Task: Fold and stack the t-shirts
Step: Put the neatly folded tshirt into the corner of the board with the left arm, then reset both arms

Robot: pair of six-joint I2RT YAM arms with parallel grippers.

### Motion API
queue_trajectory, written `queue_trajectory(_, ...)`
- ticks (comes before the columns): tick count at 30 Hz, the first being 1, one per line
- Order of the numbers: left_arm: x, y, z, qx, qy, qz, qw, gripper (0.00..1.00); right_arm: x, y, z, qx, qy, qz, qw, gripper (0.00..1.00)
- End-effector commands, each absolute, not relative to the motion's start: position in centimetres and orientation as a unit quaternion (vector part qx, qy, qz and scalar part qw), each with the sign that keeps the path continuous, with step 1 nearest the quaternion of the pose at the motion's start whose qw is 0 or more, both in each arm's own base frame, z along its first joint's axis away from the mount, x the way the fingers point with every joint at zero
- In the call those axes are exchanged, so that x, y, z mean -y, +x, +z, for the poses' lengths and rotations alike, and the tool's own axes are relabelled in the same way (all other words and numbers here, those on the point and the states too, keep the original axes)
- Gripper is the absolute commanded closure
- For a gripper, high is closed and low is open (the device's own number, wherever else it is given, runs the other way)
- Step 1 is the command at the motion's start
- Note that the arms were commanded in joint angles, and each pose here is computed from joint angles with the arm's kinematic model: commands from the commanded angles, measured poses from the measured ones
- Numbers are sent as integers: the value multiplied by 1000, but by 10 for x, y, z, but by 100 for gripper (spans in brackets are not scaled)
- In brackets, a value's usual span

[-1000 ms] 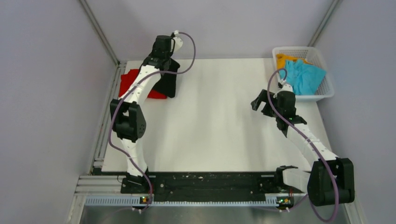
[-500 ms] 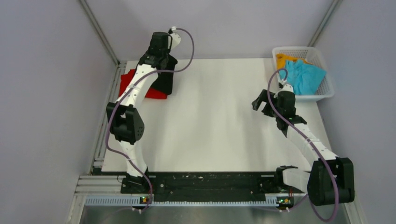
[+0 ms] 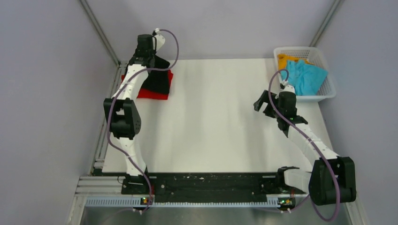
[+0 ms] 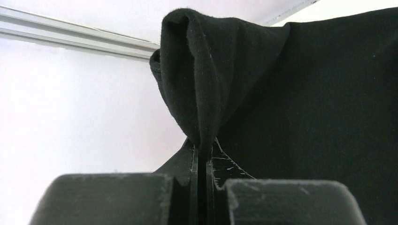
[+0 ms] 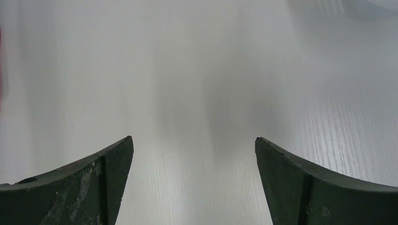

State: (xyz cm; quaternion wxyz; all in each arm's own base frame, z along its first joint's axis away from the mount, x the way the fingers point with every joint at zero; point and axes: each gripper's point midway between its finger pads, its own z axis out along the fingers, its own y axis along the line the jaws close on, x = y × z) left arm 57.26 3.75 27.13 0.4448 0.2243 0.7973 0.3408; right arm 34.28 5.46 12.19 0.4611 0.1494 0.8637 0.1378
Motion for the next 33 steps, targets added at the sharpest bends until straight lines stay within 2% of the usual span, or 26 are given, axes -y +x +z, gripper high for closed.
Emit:
queue_trajectory(1,-46,607,249,-778,224,328,487,100,-48,357,140,-851,164,130,482,1)
queue_trajectory(9,-70,645,210,-774,207,337,495,100,-44,360,130,-857,174,115,471,1)
queue_trajectory(13,-88,653,201,-777,161,348,499,100,-43,362,125,-860,177,111,466,1)
queue_trajectory(15,-93,655,199,-774,134,355,507,89,-44,364,123,-862,177,111,462,1)
queue_trajectory(16,-97,655,201,-771,115,362,512,80,-44,365,122,-863,177,112,460,1)
queue_trajectory(18,-104,654,208,-764,77,374,521,47,-45,366,120,-865,176,114,456,1)
queue_trajectory(21,-128,649,220,-757,19,388,525,12,-47,366,121,-865,176,118,455,1)
queue_trajectory(27,-124,638,242,-761,-50,349,545,3,-49,362,130,-860,176,126,462,1)
queue_trajectory(32,-85,626,263,-780,-109,210,579,1,-52,355,139,-855,193,144,460,1)
queue_trajectory(33,-61,624,270,-782,-109,172,589,1,-53,353,142,-853,196,148,461,1)
